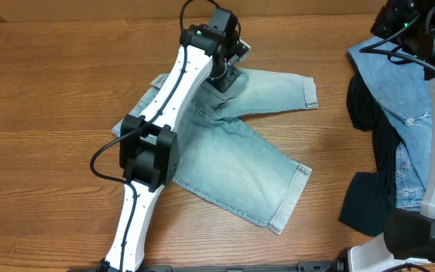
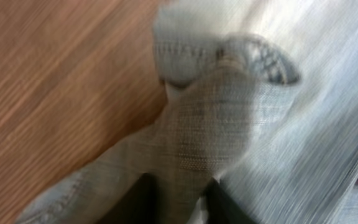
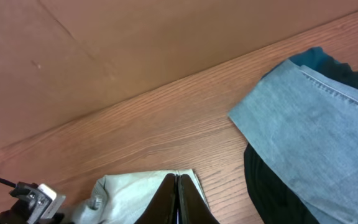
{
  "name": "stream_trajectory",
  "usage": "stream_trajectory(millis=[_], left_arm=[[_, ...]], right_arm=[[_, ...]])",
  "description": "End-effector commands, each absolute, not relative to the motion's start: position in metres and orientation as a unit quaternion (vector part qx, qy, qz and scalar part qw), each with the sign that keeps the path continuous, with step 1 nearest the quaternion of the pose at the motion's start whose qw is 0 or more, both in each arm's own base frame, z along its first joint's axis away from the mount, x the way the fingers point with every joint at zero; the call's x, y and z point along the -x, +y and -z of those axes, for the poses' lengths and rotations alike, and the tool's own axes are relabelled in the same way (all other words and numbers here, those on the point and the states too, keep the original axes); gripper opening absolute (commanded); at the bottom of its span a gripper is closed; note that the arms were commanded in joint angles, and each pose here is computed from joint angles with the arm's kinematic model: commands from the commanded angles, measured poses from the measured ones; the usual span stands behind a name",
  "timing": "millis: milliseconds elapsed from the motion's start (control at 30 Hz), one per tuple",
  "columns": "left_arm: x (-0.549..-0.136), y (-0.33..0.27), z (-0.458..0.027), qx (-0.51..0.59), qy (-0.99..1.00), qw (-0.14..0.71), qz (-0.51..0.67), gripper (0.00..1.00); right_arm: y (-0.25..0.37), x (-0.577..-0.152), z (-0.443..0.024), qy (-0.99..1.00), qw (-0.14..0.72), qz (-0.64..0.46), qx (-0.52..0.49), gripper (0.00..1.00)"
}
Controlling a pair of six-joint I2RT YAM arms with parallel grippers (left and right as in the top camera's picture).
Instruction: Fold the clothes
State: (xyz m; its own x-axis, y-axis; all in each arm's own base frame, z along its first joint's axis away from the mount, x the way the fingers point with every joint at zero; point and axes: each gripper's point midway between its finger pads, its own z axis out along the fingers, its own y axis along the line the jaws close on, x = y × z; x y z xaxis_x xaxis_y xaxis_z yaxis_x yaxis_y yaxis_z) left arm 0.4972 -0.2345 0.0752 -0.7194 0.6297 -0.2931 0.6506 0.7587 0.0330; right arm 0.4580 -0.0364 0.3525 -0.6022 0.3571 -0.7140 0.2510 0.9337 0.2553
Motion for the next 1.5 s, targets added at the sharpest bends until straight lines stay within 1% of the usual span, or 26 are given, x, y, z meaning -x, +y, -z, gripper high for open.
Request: stream_trajectory(millis=[0,33,67,133,200,267,367,467,567,667,767,833,867,967,1000,1067,1133,1167,1233,1300,1367,1400,1433,1467], left_arm=[[-0.5,-0.22,-0.074,-0.345,0.929,0.136,0.006,0.21],[-0.5,-0.221,-0.074,-0.345,0.929,0.136,0.006,0.11],[-0.499,-0.221,-0.074,-0.344,0.929,0.134,0.007,0.04],[-0.489,-0.217,-0.071,-0.326,0.939,0.113,0.003,0.04],[-0.48,-0.204,-0.075,-0.272,0.957,0.097,-0.042,0.04],[-0.466,-0.201,-0.085,-0.247,0.963,0.083,-0.068,0.04],[-0.434,-0.213,-0.103,-0.254,0.962,0.06,-0.084,0.04],[-0.395,-0.234,-0.103,-0.254,0.961,0.023,-0.103,0.04],[-0.373,-0.251,-0.103,-0.246,0.964,0.011,-0.105,0.04],[-0.345,-0.275,-0.101,-0.263,0.962,-0.021,-0.067,0.04],[-0.329,-0.279,-0.1,-0.257,0.964,-0.048,-0.057,0.05],[-0.306,-0.293,-0.091,-0.26,0.961,-0.09,-0.018,0.16],[-0.299,-0.293,-0.087,-0.261,0.959,-0.104,-0.017,0.17],[-0.277,-0.28,-0.065,-0.259,0.952,-0.16,-0.035,0.28],[-0.269,-0.273,-0.057,-0.256,0.948,-0.181,-0.046,0.26],[-0.258,-0.269,-0.05,-0.252,0.944,-0.207,-0.043,0.26],[-0.251,-0.277,-0.051,-0.26,0.94,-0.222,-0.012,0.16],[-0.251,-0.277,-0.052,-0.261,0.939,-0.222,-0.011,0.04],[-0.257,-0.281,-0.057,-0.264,0.942,-0.207,-0.008,0.04],[-0.277,-0.293,-0.077,-0.273,0.95,-0.153,0.006,0.04],[-0.315,-0.306,-0.129,-0.285,0.958,-0.03,0.011,0.04],[-0.335,-0.309,-0.162,-0.288,0.957,0.041,0.011,0.04],[-0.35,-0.312,-0.192,-0.301,0.948,0.102,0.02,0.19],[-0.363,-0.314,-0.216,-0.316,0.936,0.149,0.03,0.38]], right_arm=[[-0.035,-0.457,-0.357,0.891,0.417,-0.067,-0.167,0.04],[-0.034,-0.457,-0.357,0.891,0.416,-0.071,-0.165,0.04],[-0.032,-0.458,-0.357,0.891,0.416,-0.076,-0.163,0.04],[-0.032,-0.458,-0.357,0.891,0.416,-0.076,-0.163,0.04],[-0.032,-0.458,-0.357,0.891,0.416,-0.076,-0.163,0.04],[-0.032,-0.458,-0.357,0.891,0.416,-0.076,-0.163,0.04],[-0.032,-0.458,-0.357,0.891,0.416,-0.076,-0.163,0.04],[-0.032,-0.458,-0.358,0.891,0.417,-0.076,-0.163,0.04],[-0.032,-0.458,-0.358,0.89,0.418,-0.076,-0.162,0.04],[-0.032,-0.46,-0.359,0.889,0.422,-0.076,-0.161,0.04],[-0.033,-0.462,-0.363,0.887,0.43,-0.072,-0.151,0.04],[-0.033,-0.464,-0.365,0.884,0.436,-0.072,-0.15,0.04],[-0.033,-0.465,-0.366,0.884,0.438,-0.072,-0.15,0.04],[-0.033,-0.466,-0.368,0.881,0.442,-0.072,-0.149,0.04],[-0.033,-0.466,-0.368,0.881,0.442,-0.073,-0.149,0.04],[-0.033,-0.467,-0.369,0.881,0.444,-0.073,-0.149,0.04],[-0.033,-0.467,-0.37,0.88,0.446,-0.073,-0.149,0.04],[-0.033,-0.467,-0.37,0.88,0.446,-0.073,-0.149,0.04],[-0.033,-0.468,-0.37,0.879,0.447,-0.073,-0.149,0.04],[-0.033,-0.468,-0.37,0.879,0.448,-0.073,-0.149,0.04],[-0.033,-0.468,-0.371,0.878,0.449,-0.073,-0.148,0.04],[-0.033,-0.469,-0.372,0.877,0.451,-0.073,-0.148,0.04],[-0.033,-0.469,-0.372,0.877,0.452,-0.073,-0.148,0.04],[-0.033,-0.469,-0.372,0.877,0.451,-0.073,-0.148,0.04]])
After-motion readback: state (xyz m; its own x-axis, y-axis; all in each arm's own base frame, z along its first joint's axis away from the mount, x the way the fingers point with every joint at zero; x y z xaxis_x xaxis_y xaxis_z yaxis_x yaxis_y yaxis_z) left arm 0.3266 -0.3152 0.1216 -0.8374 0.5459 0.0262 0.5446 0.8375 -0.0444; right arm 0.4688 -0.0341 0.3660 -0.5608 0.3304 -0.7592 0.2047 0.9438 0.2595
